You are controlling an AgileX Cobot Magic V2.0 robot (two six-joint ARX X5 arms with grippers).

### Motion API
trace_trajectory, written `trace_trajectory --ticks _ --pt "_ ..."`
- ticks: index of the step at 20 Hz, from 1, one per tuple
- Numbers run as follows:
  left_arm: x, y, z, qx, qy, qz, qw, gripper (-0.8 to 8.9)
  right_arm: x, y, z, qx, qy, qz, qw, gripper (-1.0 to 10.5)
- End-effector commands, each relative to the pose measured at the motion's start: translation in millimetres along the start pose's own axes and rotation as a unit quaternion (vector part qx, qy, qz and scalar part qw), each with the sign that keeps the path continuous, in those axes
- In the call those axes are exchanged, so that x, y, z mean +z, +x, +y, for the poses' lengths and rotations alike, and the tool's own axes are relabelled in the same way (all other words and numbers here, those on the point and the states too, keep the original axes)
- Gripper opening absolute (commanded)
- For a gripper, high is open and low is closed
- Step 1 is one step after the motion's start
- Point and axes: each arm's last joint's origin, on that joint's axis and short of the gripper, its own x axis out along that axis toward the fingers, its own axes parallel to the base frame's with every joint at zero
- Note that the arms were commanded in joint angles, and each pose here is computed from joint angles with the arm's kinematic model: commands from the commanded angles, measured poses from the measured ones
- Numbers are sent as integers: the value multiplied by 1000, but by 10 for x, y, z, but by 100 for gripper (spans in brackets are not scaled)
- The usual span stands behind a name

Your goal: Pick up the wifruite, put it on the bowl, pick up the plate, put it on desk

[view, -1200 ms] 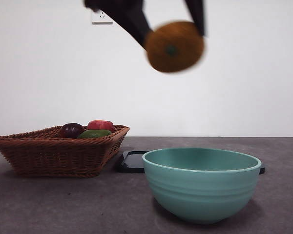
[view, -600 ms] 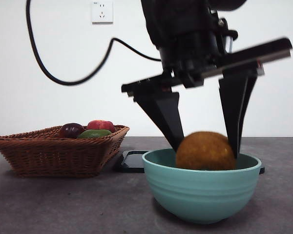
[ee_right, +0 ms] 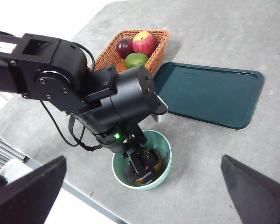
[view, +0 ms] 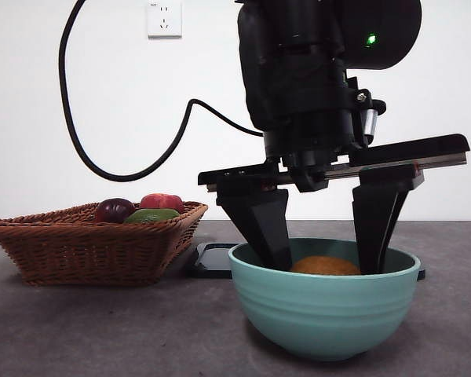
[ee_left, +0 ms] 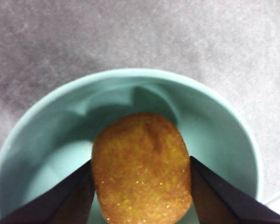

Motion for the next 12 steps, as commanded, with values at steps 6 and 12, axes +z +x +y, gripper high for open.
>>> trace_trajectory --ticks 6,12 --pt "82 -47 -65 -4 2 -14 1000 513 33 -42 26 4 -9 -12 1000 639" --pt "198 -442 -144 -12 34 -31 999 603 33 -42 26 4 -11 -12 1000 638"
